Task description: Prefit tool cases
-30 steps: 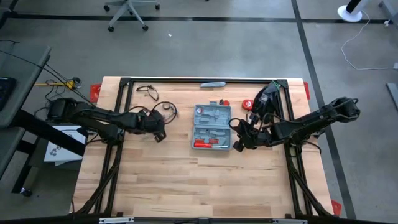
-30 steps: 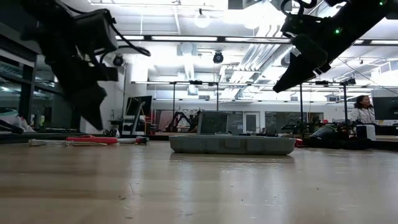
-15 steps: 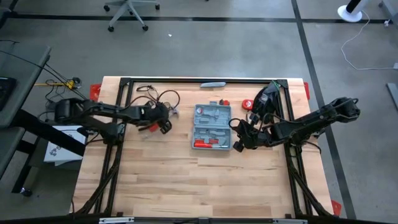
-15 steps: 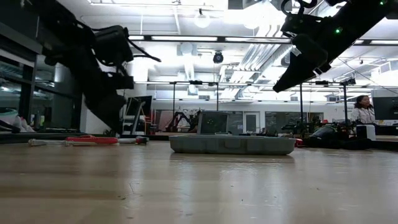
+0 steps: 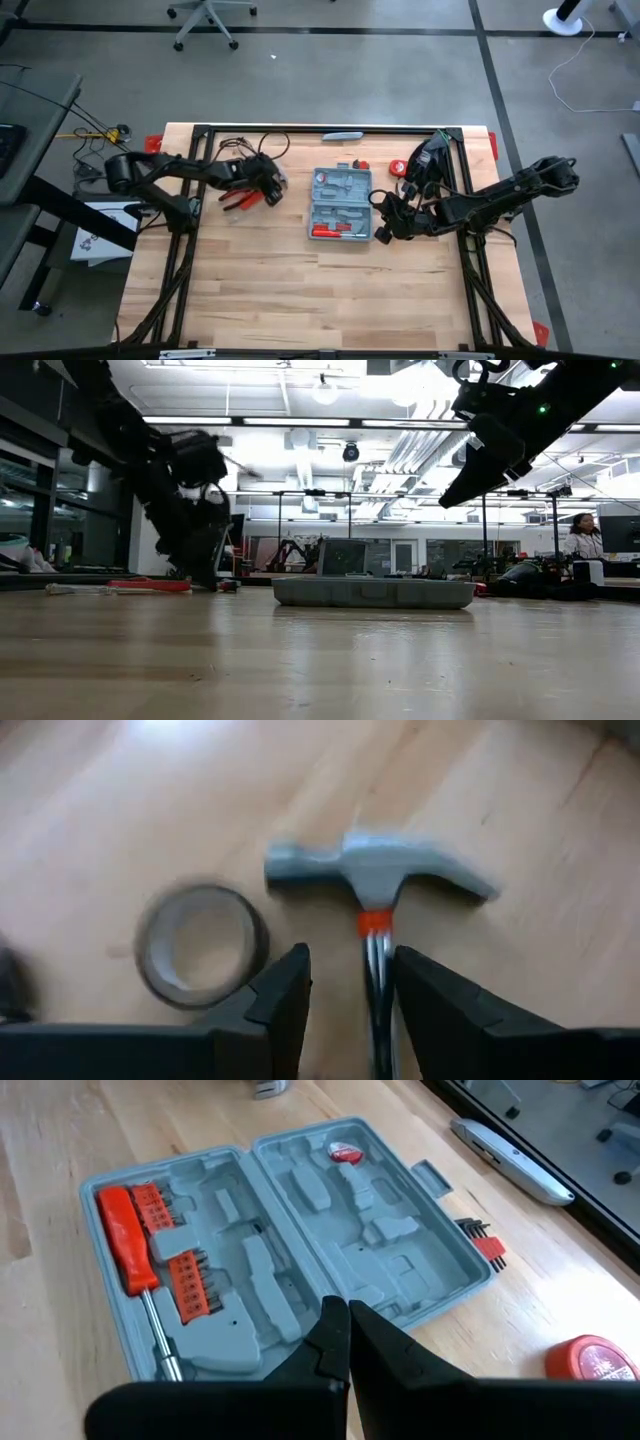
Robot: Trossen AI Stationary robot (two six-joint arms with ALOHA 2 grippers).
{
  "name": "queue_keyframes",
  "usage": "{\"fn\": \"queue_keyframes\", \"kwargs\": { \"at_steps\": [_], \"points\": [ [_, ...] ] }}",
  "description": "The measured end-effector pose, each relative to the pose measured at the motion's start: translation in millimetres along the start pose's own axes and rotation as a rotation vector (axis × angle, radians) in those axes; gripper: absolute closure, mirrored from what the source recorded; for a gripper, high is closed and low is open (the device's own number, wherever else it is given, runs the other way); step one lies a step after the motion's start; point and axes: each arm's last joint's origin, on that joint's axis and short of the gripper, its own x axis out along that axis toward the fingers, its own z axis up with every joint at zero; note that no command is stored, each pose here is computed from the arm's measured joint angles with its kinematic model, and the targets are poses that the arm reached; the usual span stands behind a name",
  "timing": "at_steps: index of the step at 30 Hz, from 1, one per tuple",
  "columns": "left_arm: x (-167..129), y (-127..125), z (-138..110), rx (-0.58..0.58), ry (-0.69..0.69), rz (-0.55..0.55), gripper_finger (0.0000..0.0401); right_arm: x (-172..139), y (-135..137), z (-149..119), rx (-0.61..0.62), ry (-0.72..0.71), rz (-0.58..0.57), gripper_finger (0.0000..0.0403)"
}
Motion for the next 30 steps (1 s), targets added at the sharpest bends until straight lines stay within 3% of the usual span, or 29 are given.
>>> {"fn": "queue_keyframes", "kwargs": {
  "at_steps": [8,15,22,30],
  "points": [
    [15,-2,-4,0.01,0.04,-0.015,0.0273,0,0,0,-0.001,-0.005,-0.01,0.0402],
    [16,-6,-5,0.022,0.033,-0.019,0.0382,0,0,0,0.0,-0.006,-0.011,0.0402],
    [12,-13,-4,0.054,-0.006,0.001,0.0382,0,0,0,0.0,-0.009,-0.015,0.0402],
    [-7,-21,0,0.08,-0.063,-0.067,0.0382,0,-1,0,-0.012,-0.013,-0.024,0.0402]
  ]
}}
